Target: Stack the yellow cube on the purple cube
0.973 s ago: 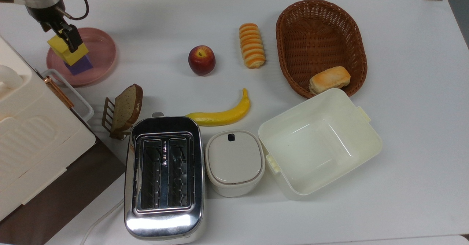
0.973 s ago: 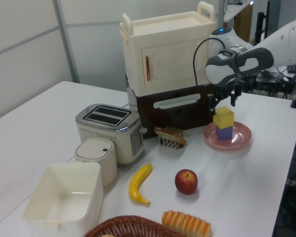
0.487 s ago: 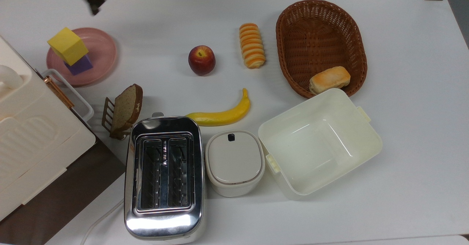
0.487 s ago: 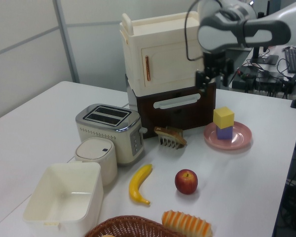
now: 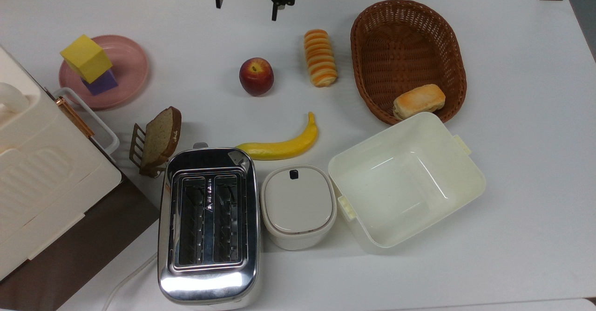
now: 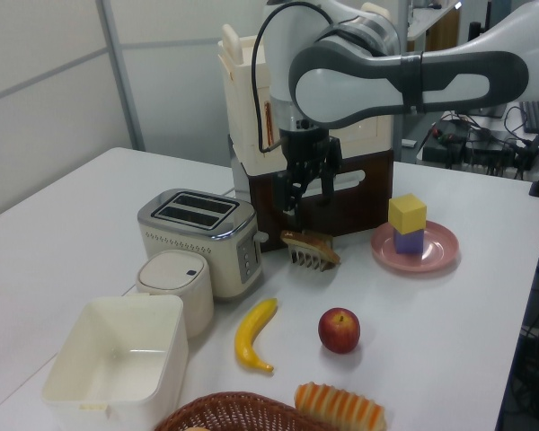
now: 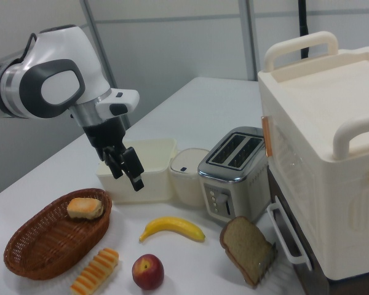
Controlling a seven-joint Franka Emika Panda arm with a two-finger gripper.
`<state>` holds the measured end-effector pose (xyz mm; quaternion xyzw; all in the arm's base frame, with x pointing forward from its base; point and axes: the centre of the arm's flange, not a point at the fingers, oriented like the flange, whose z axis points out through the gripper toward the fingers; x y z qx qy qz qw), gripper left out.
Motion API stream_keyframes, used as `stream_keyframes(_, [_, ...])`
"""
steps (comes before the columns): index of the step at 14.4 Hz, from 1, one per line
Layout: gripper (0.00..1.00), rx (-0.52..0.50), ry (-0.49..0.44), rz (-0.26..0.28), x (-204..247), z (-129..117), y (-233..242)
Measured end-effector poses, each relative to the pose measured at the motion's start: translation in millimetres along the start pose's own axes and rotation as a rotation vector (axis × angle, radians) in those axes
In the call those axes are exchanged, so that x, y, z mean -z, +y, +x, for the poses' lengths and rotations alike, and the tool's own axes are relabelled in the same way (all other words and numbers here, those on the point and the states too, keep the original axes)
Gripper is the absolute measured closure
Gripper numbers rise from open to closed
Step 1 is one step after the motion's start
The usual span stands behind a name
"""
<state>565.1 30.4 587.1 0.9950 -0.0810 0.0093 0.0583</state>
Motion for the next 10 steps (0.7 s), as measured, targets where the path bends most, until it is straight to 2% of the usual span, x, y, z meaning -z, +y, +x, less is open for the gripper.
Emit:
stream_keyframes(1, [0.0, -0.006, -0.013, 0.006, -2, 0, 3])
stream_keyframes(5, [0.0, -0.034, -0.044, 0.101, -10, 8, 55])
stream_keyframes(10, [0.0, -0.06, -0.042, 0.108, -11, 11, 82])
